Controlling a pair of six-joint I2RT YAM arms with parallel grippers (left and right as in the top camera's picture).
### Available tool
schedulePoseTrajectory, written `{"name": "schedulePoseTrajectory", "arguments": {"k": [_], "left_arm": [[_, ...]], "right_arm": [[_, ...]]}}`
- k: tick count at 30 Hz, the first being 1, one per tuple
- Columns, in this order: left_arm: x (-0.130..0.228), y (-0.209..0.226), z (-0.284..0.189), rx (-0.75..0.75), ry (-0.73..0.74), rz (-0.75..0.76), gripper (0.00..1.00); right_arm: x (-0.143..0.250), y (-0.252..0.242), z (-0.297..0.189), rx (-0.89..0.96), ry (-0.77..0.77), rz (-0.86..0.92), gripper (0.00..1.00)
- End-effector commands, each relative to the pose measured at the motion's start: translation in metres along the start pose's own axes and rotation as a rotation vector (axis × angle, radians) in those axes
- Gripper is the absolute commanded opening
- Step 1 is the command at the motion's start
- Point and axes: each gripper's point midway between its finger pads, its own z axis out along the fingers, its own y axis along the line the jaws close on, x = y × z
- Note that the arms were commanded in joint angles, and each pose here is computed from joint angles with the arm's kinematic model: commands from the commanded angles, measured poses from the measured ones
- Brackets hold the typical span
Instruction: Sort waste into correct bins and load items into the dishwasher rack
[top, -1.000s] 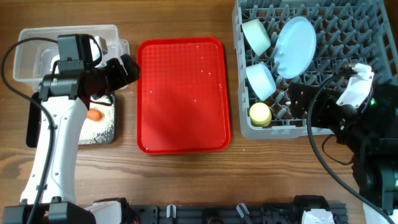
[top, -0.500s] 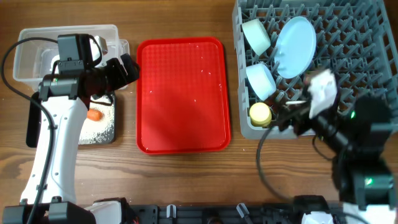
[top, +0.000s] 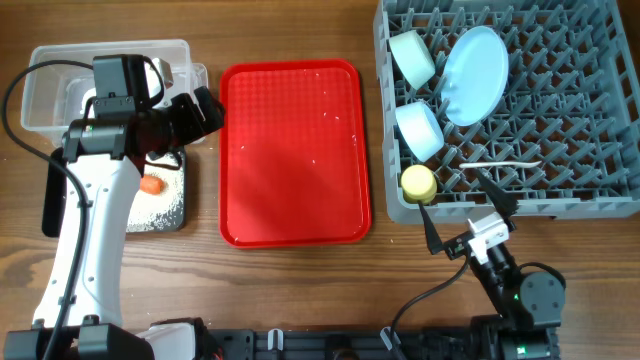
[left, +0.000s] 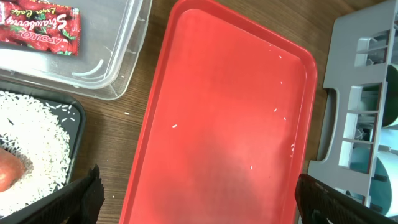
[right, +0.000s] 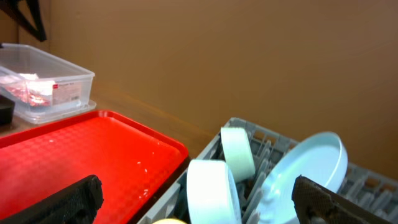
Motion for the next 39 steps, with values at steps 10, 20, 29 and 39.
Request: {"name": "schedulePoseTrajectory", "arguments": {"k": [10, 20, 29, 39], "left_arm": [[-0.002, -0.003, 0.000, 0.004, -0.004, 0.024, 1.00], [-0.002, -0.003, 0.000, 0.005, -0.004, 0.024, 1.00], [-0.012, -0.036, -0.052, 0.117, -0.291, 0.213, 1.00], [0.082, 0.006, -0.051, 0.322, -0.861, 0.351, 1.00]], "right_arm": [[0.033, -0.012, -0.002, 0.106, 0.075, 0.152, 1.00], [0.033, -0.012, -0.002, 0.106, 0.075, 0.151, 1.00], [0.033, -0.012, -0.002, 0.106, 0.075, 0.151, 1.00], [0.033, -0.012, -0.002, 0.106, 0.075, 0.151, 1.00]]}}
